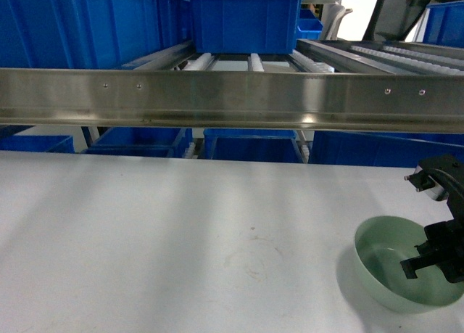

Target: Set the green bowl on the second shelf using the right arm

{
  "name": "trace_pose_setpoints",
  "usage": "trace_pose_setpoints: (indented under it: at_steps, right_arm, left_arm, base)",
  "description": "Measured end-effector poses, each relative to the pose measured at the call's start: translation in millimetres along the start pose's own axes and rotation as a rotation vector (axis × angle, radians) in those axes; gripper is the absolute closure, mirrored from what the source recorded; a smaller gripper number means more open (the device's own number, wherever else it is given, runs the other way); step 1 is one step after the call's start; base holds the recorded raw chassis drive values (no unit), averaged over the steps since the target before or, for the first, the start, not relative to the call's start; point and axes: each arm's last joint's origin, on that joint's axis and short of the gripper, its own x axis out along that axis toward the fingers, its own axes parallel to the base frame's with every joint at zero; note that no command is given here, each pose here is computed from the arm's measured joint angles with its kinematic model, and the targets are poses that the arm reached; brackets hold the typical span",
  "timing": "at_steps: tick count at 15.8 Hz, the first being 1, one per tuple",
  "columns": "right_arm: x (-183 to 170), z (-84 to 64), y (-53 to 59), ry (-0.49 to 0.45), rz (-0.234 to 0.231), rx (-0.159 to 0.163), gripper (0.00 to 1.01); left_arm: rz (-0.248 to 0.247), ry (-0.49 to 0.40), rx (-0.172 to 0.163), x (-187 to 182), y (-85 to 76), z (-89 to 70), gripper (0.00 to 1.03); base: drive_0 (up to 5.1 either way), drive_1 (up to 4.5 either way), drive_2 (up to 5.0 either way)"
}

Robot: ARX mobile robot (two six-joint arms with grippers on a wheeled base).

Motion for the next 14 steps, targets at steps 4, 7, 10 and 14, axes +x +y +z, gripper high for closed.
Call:
trace_pose_setpoints:
  at_steps: [4, 7, 10, 14]
  right_arm:
    - [-6.3, -3.9, 0.2, -0.056, -0.031, 0.003, 0.99]
    - [-34.6, -7.8, -2.5, -0.191, -0.083, 0.002, 0.99]
    - [-89.2, 1.6, -1.9, -0.387, -0.099, -0.013, 0.99]
    - [-156.3, 8.4, -5.8, -0.571, -0.123, 0.0, 0.99]
  left_arm:
    - [0.0, 0.0, 0.0, 0.0, 0.0, 0.0, 0.05]
    - [0.0, 0.0, 0.0, 0.0, 0.0, 0.0, 0.05]
    - [0.0, 0.0, 0.0, 0.0, 0.0, 0.0, 0.05]
    - [0.0, 0.0, 0.0, 0.0, 0.0, 0.0, 0.05]
  base:
    - [0.0, 0.0, 0.0]
    - [0.0, 0.0, 0.0]
    - [0.0, 0.0, 0.0]
    - [0.0, 0.0, 0.0]
